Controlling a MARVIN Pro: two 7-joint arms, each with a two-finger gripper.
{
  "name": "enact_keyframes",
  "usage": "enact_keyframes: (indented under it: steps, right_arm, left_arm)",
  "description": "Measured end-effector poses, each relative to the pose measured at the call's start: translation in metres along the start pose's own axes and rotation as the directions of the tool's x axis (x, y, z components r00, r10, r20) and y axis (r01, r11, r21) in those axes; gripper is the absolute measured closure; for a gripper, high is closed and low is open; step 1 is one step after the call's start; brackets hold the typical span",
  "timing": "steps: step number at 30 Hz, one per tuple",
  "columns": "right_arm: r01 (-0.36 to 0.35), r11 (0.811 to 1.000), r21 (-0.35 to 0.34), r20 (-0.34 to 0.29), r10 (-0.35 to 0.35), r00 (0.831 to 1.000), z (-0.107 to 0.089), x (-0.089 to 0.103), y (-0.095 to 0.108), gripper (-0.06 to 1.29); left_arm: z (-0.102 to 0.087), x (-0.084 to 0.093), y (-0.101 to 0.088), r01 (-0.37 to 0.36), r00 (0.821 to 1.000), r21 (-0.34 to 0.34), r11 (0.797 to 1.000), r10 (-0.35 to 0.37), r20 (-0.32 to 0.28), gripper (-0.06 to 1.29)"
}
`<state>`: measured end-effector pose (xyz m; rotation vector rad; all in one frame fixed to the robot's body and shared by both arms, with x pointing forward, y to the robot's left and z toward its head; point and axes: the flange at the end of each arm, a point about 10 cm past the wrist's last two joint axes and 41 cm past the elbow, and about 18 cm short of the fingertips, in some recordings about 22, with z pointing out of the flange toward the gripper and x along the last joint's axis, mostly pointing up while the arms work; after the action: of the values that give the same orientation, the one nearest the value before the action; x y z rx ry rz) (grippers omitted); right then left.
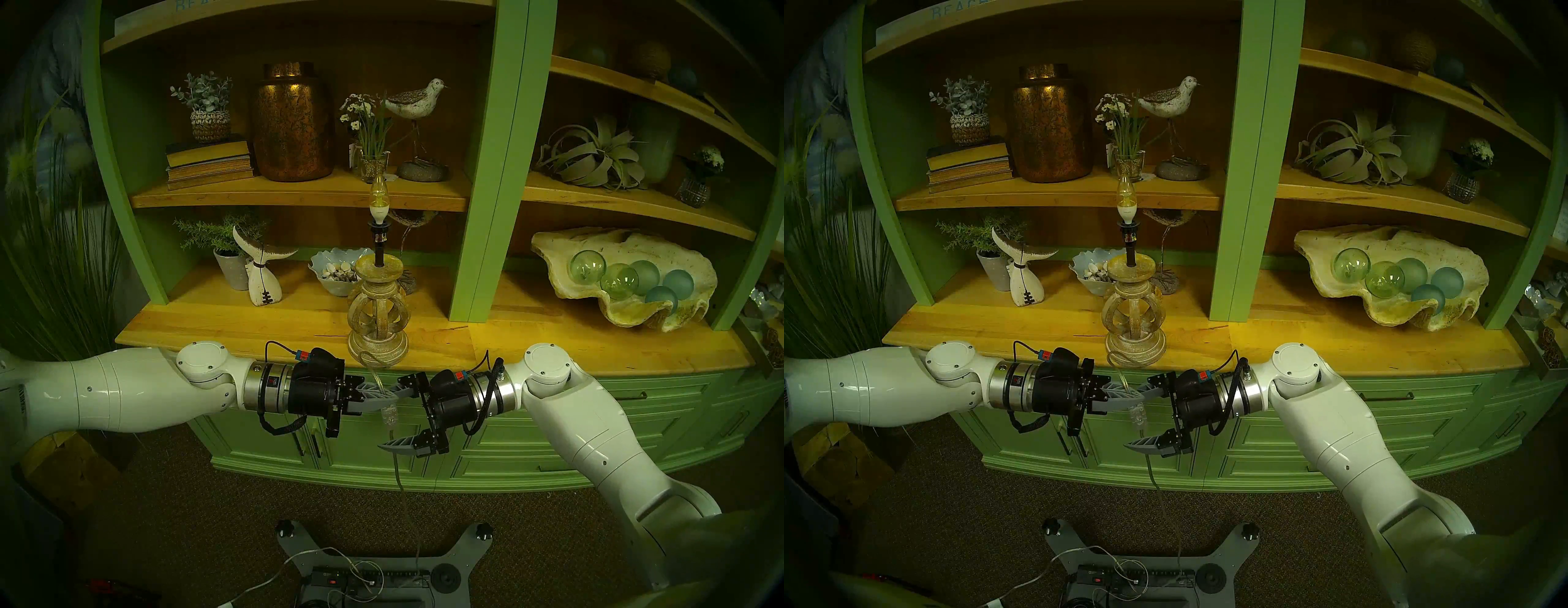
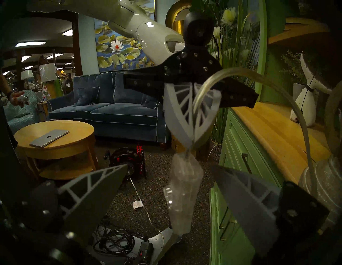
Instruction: Grab cable and switch light on
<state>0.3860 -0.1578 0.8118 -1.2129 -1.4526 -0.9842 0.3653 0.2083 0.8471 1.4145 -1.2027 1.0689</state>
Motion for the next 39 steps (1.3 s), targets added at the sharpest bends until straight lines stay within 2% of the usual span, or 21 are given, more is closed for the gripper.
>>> enact_keyframes:
  steps: [4,6,9,11,16,20,22,23,24,25,26,31,32,39]
  right_arm:
    - [0.007,1.000,-0.001,-0.002,-0.007,1.000,-0.001,0.004,0.003,0.02]
    - [0.009,1.000,-0.003,-0.001,-0.009,1.000,-0.001,0.005,0.004,0.27]
    - [0.008,1.000,-0.003,0.001,-0.008,1.000,-0.002,0.006,0.005,0.57]
    - [0.008,1.000,-0.002,0.002,-0.008,1.000,-0.002,0.006,0.006,0.93]
    - [0.005,1.000,-0.002,-0.001,-0.005,1.000,-0.002,0.006,0.006,1.22]
    - [0.004,1.000,-0.002,0.003,-0.004,1.000,-0.004,0.005,0.005,1.21]
    - [0.001,1.000,-0.007,0.007,-0.001,1.000,-0.008,0.004,0.003,1.02]
    - [-0.002,1.000,-0.011,0.009,0.002,1.000,-0.011,0.003,0.002,0.86]
    - [-0.005,1.000,-0.014,0.012,0.005,1.000,-0.013,0.002,0.001,0.58]
    - [-0.012,1.000,-0.019,0.018,0.012,1.000,-0.018,0.000,-0.002,0.20]
    - [-0.016,1.000,-0.023,0.022,0.017,1.000,-0.022,-0.002,-0.005,-0.01]
    - [-0.042,0.998,-0.050,0.042,0.044,0.998,-0.042,-0.011,-0.018,-0.01]
    - [-0.056,0.996,-0.069,0.052,0.060,0.997,-0.053,-0.017,-0.024,-0.01]
    - [-0.116,0.985,-0.128,0.099,0.129,0.987,-0.091,-0.040,-0.052,-0.01]
  left_arm:
    - [0.000,0.000,0.000,0.000,1.000,0.000,1.000,0.000,0.000,1.25]
    - [0.001,0.000,0.001,0.000,1.000,-0.003,1.000,0.000,-0.001,1.25]
    - [0.001,0.000,0.001,0.000,1.000,-0.004,1.000,0.000,-0.002,1.25]
    - [0.001,0.000,0.001,0.000,1.000,-0.004,1.000,0.000,-0.002,1.25]
    - [0.001,0.000,0.001,0.000,1.000,-0.002,1.000,0.000,-0.002,1.25]
    - [0.001,0.000,0.000,0.000,1.000,-0.001,1.000,0.000,-0.001,1.25]
    - [0.000,0.000,0.000,0.000,1.000,0.000,1.000,0.000,-0.001,1.25]
    - [0.000,0.000,0.000,0.000,1.000,0.000,1.000,0.000,-0.001,1.25]
    - [0.000,0.000,0.000,0.000,1.000,0.000,1.000,0.000,-0.001,1.25]
    - [0.000,0.000,0.000,0.000,1.000,0.000,1.000,0.000,-0.001,1.25]
    - [0.000,0.000,0.000,0.000,1.000,0.001,1.000,0.000,-0.001,1.25]
    - [0.000,0.000,0.000,0.000,1.000,0.001,1.000,0.000,-0.001,1.25]
    - [0.000,0.000,0.000,0.000,1.000,0.002,1.000,0.000,-0.001,1.25]
    - [0.000,0.000,0.000,0.000,1.000,0.003,1.000,0.000,0.000,1.25]
